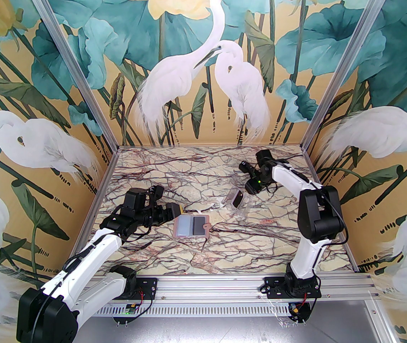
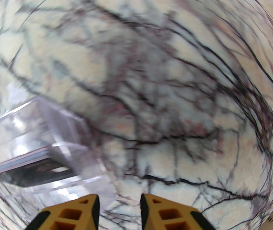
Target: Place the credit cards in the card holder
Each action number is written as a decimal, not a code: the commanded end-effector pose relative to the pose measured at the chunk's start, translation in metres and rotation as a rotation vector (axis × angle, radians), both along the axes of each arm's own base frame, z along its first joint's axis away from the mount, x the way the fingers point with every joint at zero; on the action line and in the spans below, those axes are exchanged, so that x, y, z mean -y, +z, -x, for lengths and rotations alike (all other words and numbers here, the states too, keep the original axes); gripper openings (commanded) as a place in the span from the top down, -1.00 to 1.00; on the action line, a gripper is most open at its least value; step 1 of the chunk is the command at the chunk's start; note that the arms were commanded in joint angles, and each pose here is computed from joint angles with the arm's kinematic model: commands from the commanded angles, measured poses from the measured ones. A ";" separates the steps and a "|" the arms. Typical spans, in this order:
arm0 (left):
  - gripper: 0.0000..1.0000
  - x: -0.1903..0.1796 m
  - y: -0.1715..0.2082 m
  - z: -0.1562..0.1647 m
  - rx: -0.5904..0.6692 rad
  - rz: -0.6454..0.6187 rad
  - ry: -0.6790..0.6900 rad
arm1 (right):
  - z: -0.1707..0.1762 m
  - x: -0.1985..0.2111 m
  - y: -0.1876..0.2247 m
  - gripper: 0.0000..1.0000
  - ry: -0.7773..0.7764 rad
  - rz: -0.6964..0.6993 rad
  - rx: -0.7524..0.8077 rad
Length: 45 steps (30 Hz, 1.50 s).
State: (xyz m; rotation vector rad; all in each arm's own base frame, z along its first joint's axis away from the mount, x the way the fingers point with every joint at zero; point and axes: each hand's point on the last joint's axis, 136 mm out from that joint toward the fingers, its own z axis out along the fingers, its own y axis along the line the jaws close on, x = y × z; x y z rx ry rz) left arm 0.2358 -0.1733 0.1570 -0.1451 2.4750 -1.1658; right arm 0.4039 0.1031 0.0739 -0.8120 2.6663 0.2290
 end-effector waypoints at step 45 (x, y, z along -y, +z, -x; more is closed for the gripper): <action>0.20 0.166 -0.056 -0.035 -0.102 0.014 -0.247 | 0.102 -0.038 0.041 0.28 -0.510 -0.435 -0.066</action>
